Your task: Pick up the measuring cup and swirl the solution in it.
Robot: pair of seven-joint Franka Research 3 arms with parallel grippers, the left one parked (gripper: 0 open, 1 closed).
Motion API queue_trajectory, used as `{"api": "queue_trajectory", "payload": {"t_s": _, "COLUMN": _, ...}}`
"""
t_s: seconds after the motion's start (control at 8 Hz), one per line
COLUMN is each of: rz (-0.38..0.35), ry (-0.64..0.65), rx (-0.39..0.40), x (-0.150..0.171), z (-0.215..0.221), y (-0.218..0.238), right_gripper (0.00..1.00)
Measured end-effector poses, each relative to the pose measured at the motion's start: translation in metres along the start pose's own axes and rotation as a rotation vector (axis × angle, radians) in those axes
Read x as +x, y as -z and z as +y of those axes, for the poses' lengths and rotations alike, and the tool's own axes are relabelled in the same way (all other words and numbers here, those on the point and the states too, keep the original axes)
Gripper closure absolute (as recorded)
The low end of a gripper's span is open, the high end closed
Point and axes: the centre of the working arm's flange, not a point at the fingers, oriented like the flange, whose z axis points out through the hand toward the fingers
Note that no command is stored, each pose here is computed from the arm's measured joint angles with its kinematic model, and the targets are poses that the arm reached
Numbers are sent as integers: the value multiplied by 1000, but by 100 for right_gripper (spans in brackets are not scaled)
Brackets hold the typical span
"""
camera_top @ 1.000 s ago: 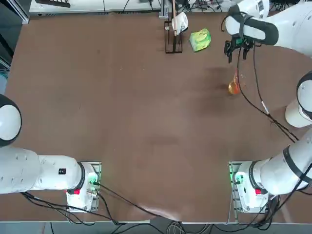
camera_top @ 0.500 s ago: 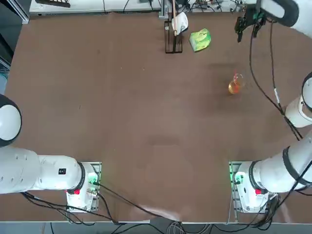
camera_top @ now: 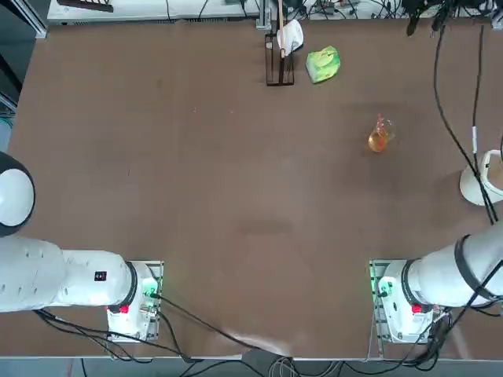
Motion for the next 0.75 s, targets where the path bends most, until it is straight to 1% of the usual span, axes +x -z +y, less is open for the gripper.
{"api": "queue_trajectory", "payload": {"t_s": 0.12, "rz": 19, "ry": -20, "rx": 24, "x": -7, "z": 10, "y": 17, "right_gripper": 0}}
{"api": "queue_trajectory", "payload": {"t_s": 0.38, "rz": 33, "ry": -34, "rx": 18, "x": -27, "z": 15, "y": 38, "right_gripper": 0}}
{"api": "queue_trajectory", "payload": {"t_s": 0.75, "rz": 34, "ry": -35, "rx": 19, "x": -66, "z": 5, "y": 46, "right_gripper": 0}}
